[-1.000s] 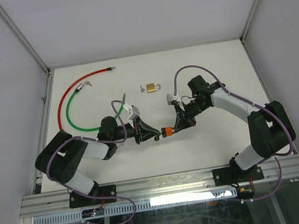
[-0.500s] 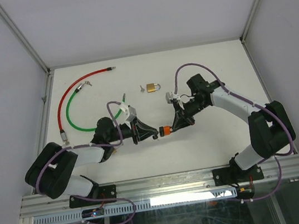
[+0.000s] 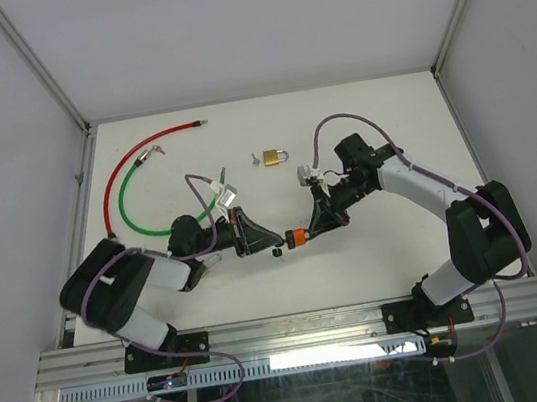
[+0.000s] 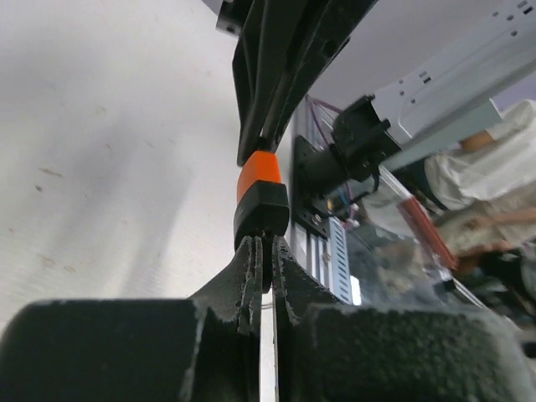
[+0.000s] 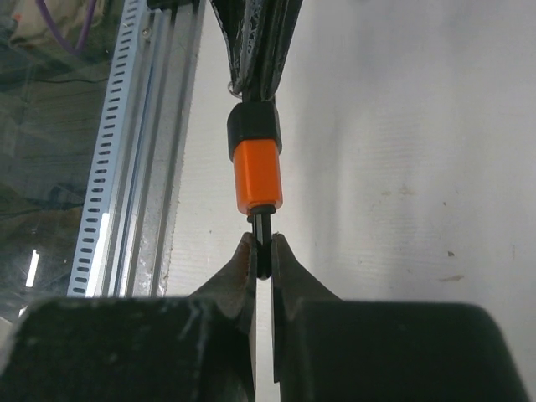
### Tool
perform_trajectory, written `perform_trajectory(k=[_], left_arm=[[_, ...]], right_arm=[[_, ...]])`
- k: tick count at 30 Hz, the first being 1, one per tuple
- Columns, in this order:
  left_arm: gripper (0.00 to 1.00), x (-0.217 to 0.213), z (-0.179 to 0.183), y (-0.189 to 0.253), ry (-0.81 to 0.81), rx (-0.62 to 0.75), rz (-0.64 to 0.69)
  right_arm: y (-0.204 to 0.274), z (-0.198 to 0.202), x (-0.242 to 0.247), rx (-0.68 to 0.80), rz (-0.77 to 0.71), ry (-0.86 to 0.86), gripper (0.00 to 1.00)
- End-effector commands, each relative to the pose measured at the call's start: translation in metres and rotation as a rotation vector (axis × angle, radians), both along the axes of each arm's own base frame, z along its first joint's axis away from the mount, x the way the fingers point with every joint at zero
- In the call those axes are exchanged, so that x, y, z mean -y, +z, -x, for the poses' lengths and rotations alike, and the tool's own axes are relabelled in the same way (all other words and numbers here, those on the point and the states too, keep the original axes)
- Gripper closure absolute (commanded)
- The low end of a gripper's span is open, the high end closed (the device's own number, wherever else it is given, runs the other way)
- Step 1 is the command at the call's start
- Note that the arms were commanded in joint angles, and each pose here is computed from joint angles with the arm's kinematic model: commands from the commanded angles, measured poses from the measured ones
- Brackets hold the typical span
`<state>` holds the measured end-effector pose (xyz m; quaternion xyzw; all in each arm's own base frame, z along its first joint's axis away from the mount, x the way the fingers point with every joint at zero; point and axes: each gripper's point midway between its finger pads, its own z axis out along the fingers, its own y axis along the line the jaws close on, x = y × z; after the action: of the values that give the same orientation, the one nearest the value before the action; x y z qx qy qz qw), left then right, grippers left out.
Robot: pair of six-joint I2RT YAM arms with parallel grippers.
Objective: Lock with the key
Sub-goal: Lock the lock.
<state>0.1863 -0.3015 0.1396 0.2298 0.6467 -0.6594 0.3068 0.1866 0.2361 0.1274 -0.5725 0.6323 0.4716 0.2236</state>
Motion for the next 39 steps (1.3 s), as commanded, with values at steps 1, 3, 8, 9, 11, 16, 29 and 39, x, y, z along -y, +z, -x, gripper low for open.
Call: perform_trajectory(k=[1,3,8,9,11,16,29,39], left_arm=[[1.00,-0.009,-0.025,0.012,0.243,0.369,-0.157],[1.00,-0.010,-0.027,0.009,0.334,0.527,-0.267],[1.00,-0.019,-0.013,0.020,0.367,0.735,-0.234],[1.00,-0.020,-0.012,0.020,0.368,0.742,-0.232],[1.00,-0.019,-0.012,0.020,0.362,0.729,-0.231],[1.00,-0.019,-0.010,0.022,0.289,0.509,-0.170],[1.00,-0.031,-0.023,0.030,0.257,0.279,-0.084],[1.00,-0.048,-0.047,0.049,0.484,0.253,-0.022]], right_arm=[[0.016,-0.017,-0.002,0.094,-0.036,-0.009,1.00],[0.017,-0.017,-0.003,0.096,-0.038,-0.009,1.00],[0.017,-0.016,-0.003,0.097,-0.042,-0.006,1.00],[0.018,-0.016,-0.002,0.101,-0.044,-0.006,1.00],[0.019,-0.015,-0.002,0.112,-0.051,-0.002,1.00],[0.020,-0.014,-0.001,0.133,-0.059,0.006,1.00],[0.023,-0.022,0.003,0.152,-0.055,-0.031,1.00],[0.034,-0.056,0.028,0.159,-0.052,-0.195,1.00]])
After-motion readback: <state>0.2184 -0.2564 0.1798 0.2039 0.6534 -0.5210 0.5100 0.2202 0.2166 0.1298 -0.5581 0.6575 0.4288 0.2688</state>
